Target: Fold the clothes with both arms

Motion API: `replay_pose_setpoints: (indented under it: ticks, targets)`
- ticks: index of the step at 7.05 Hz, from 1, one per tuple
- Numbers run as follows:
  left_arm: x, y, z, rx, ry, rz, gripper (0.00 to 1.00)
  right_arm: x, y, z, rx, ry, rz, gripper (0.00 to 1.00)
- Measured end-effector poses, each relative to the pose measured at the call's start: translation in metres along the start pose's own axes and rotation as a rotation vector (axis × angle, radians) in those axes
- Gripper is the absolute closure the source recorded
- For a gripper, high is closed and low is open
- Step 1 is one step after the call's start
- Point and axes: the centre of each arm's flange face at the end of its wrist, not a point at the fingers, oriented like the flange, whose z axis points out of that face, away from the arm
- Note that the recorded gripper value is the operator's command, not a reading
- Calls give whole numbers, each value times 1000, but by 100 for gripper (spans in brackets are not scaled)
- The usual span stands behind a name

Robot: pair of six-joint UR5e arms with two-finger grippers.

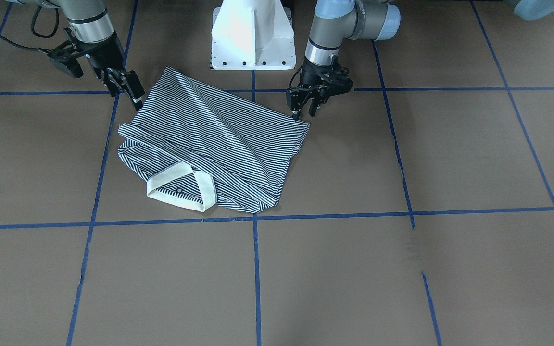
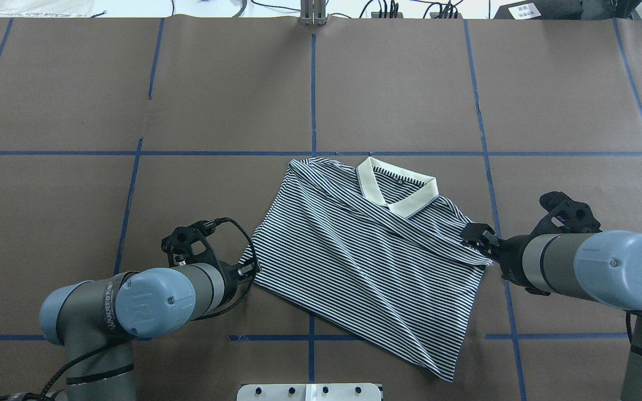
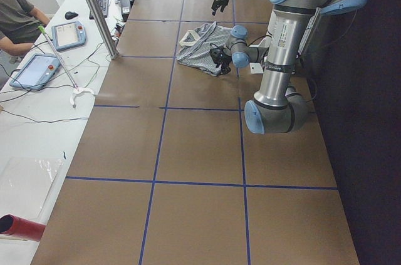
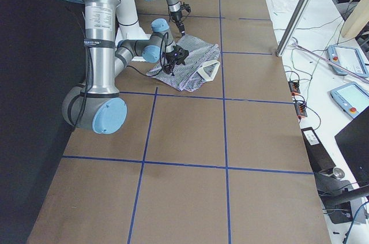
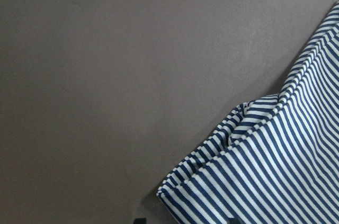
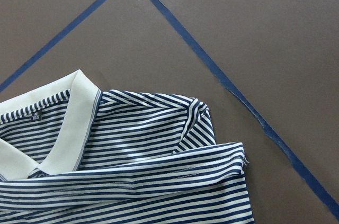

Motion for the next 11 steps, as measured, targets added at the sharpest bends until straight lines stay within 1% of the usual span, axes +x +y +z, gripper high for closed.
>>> replay_pose_setpoints:
  ticks: [3, 5, 6, 7, 10, 11]
  targets:
    - [1, 1, 9, 3, -11, 7, 44, -1, 0, -2, -1, -4, -1, 0]
    - [1, 1, 13, 5, -19, 16, 53, -2, 0, -3, -2, -7, -1, 0]
    - [0, 1, 15, 6, -23, 17, 72, -2, 0, -4, -3, -7, -1, 0]
    - [0, 1, 16, 6, -24, 17, 100, -2, 0, -4, -3, -8, -1, 0]
    - [4, -7, 9, 15, -23, 28, 100, -1, 0, -4, -2, -7, -1, 0]
    - [6, -19, 3, 29, -25, 72, 100, -1, 0, -3, -2, -6, -1, 0]
